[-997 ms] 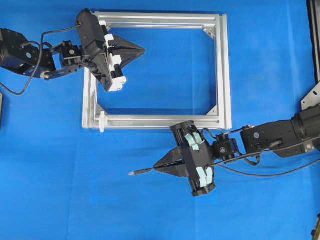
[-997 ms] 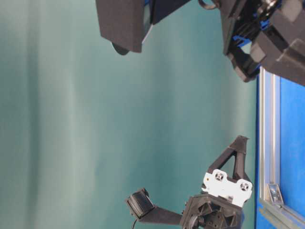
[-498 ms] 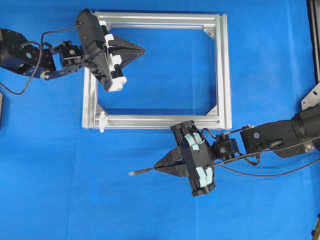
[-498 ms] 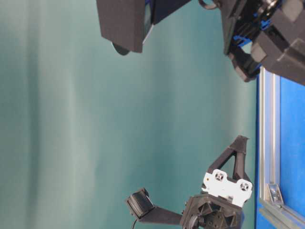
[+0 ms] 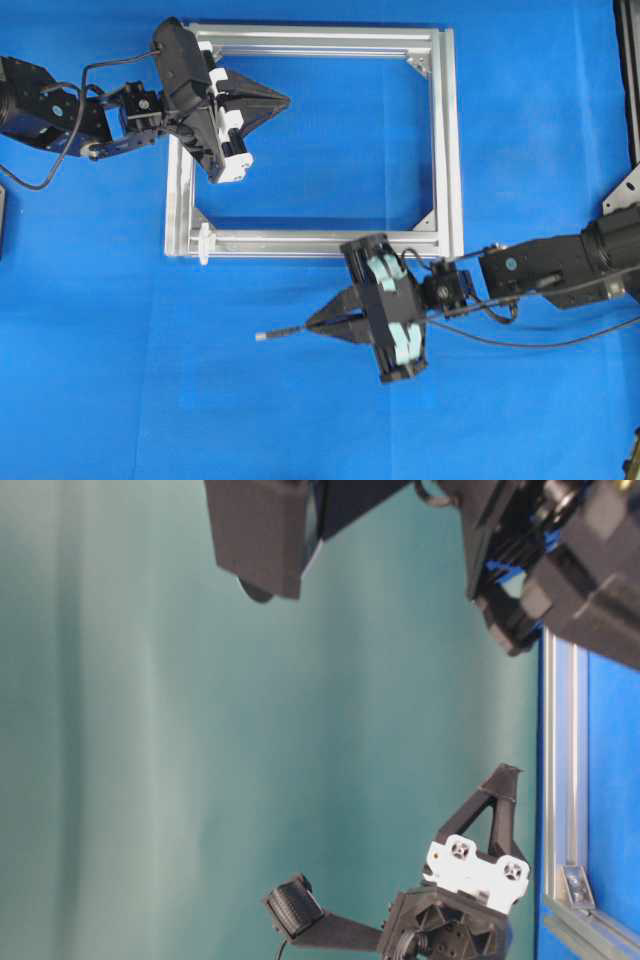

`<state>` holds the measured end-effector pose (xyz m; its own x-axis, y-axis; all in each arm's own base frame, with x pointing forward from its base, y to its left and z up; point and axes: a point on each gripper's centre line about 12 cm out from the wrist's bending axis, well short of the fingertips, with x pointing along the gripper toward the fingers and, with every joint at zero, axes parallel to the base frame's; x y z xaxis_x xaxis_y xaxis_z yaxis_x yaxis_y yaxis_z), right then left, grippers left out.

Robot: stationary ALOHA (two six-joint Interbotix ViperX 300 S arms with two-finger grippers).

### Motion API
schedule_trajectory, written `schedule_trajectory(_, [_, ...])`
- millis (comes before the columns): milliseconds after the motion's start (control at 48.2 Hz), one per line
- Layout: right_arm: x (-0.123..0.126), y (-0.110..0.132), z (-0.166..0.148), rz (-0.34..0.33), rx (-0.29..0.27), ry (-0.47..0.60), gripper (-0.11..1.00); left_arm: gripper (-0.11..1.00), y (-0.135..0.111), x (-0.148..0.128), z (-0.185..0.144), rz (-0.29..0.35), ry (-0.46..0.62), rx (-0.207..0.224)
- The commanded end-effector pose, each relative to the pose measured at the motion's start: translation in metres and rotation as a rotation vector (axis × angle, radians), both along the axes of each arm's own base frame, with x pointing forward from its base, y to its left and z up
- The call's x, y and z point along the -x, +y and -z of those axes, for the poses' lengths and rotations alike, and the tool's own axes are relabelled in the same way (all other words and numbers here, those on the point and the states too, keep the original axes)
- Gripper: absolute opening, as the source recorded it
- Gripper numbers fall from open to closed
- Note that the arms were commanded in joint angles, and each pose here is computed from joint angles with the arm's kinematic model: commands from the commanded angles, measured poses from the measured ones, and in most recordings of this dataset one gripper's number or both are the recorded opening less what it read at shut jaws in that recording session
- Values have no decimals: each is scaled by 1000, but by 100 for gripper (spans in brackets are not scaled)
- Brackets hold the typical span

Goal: Insert the wire through the string loop located on the left side.
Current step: 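Lift the cable and carry the plug toward the white zip-tie loop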

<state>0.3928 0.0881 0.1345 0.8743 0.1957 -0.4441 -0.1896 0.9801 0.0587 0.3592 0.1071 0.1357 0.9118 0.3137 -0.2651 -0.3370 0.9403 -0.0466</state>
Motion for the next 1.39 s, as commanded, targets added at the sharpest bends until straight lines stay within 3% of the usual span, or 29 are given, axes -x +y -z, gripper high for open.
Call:
schedule_trajectory(0, [-6, -13, -17, 34, -10, -48, 1, 0, 0, -2, -14, 1, -42, -13])
schedule_trajectory(228, [-11, -49, -18, 125, -8, -52, 1, 0, -1, -3, -14, 7, -45, -15])
schedule_trajectory(457, [-13, -69, -19, 174, -7, -55, 1, 0, -1, -2, -14, 5, -44, -14])
schedule_trajectory(997, [-15, -71, -21, 180, -10, -70, 1, 0, -1, -2, -14, 7, -42, -14])
schedule_trajectory(1370, [-35, -70, -22, 180, -12, -88, 1, 0, -1, -3, -14, 7, -45, -15])
